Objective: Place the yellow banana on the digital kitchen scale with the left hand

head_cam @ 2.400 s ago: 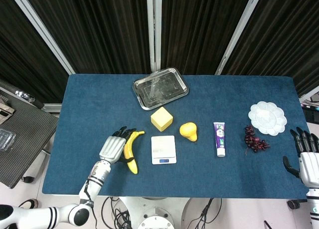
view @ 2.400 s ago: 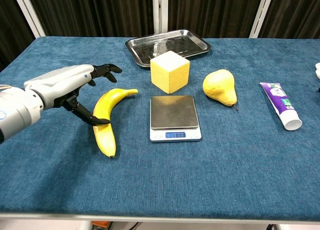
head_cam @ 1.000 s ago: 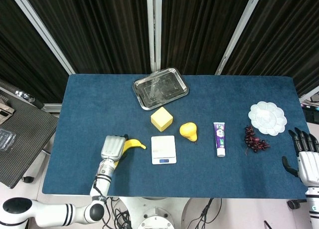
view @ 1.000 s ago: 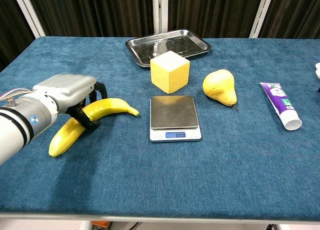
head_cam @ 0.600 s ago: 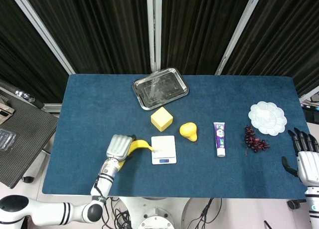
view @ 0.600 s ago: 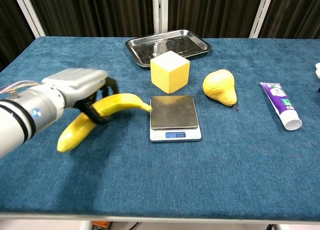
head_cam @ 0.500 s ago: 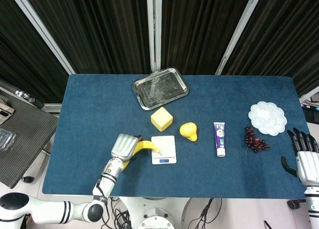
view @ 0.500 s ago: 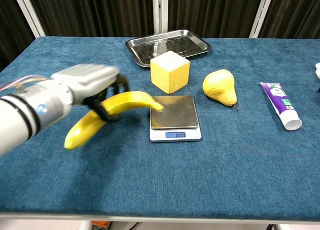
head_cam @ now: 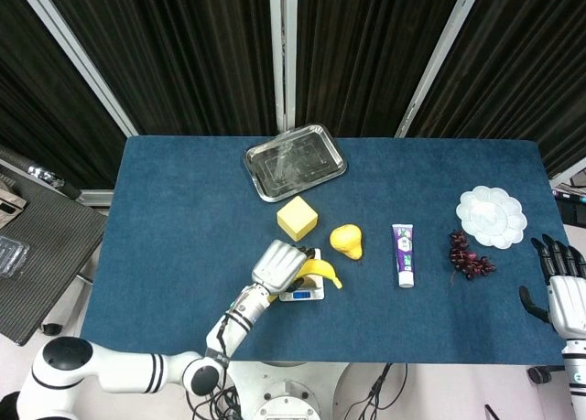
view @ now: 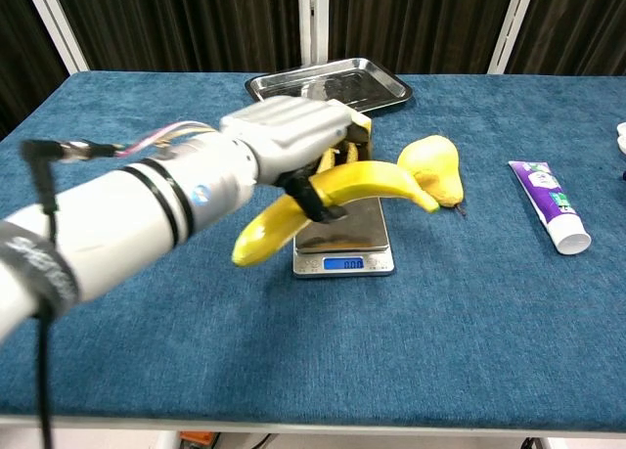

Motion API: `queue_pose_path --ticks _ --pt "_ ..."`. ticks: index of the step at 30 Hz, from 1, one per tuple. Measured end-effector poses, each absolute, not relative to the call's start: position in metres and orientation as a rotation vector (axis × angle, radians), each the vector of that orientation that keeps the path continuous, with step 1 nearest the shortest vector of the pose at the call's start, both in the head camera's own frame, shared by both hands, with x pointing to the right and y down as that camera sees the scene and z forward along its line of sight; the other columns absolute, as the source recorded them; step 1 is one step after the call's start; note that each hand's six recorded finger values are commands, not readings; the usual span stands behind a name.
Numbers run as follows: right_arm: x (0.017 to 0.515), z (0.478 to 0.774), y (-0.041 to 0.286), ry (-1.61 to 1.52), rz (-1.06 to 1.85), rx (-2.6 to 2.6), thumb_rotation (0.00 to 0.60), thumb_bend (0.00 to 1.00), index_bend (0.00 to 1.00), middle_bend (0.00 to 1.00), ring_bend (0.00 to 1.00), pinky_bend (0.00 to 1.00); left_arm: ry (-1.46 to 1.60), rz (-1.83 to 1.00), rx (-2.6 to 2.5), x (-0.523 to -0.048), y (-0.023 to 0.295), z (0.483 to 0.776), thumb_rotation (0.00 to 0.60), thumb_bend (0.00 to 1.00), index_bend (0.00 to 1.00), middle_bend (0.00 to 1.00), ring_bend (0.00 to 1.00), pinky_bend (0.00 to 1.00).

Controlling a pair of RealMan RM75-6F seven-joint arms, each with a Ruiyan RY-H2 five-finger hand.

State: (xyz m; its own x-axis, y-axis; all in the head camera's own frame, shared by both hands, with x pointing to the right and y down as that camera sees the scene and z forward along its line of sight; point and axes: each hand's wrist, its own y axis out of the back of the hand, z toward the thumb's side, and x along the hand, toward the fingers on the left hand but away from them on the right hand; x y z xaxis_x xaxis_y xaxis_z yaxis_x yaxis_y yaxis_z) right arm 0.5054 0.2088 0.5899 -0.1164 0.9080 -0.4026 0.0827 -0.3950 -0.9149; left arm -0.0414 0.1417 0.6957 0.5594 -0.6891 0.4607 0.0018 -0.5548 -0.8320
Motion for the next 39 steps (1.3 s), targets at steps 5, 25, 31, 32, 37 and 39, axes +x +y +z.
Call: queue_pose_path --ticks 5,25,31,32,37,39 --pt "0.507 0.589 0.207 -1.135 1.583 -1.490 0.600 0.32 0.00 0.00 0.00 0.00 0.546 -1.027 -1.932 -0.030 0.139 0.710 0.600 0.33 0.42 0.57 0.56 0.77" --pt "0.512 0.593 0.203 -1.141 1.605 -1.488 0.600 0.33 0.00 0.00 0.00 0.00 0.604 -0.854 -1.951 -0.005 0.136 0.719 0.600 0.26 0.28 0.37 0.33 0.59" --pt "0.512 0.593 0.204 -1.142 1.610 -1.487 0.600 0.33 0.00 0.00 0.00 0.00 0.591 -0.858 -1.949 -0.010 0.136 0.721 0.600 0.25 0.26 0.34 0.31 0.56" --pt "0.512 0.594 0.204 -1.141 1.610 -1.487 0.600 0.33 0.00 0.00 0.00 0.00 0.591 -0.857 -1.946 -0.011 0.136 0.720 0.600 0.25 0.26 0.34 0.31 0.56" --pt "0.512 0.593 0.204 -1.142 1.606 -1.487 0.600 0.33 0.00 0.00 0.00 0.00 0.608 -0.848 -1.930 -0.018 0.134 0.713 0.600 0.25 0.26 0.34 0.31 0.56" --pt "0.512 0.591 0.204 -1.143 1.602 -1.484 0.600 0.33 0.00 0.00 0.00 0.00 0.619 -0.847 -1.922 -0.023 0.133 0.708 0.600 0.25 0.26 0.34 0.31 0.56"
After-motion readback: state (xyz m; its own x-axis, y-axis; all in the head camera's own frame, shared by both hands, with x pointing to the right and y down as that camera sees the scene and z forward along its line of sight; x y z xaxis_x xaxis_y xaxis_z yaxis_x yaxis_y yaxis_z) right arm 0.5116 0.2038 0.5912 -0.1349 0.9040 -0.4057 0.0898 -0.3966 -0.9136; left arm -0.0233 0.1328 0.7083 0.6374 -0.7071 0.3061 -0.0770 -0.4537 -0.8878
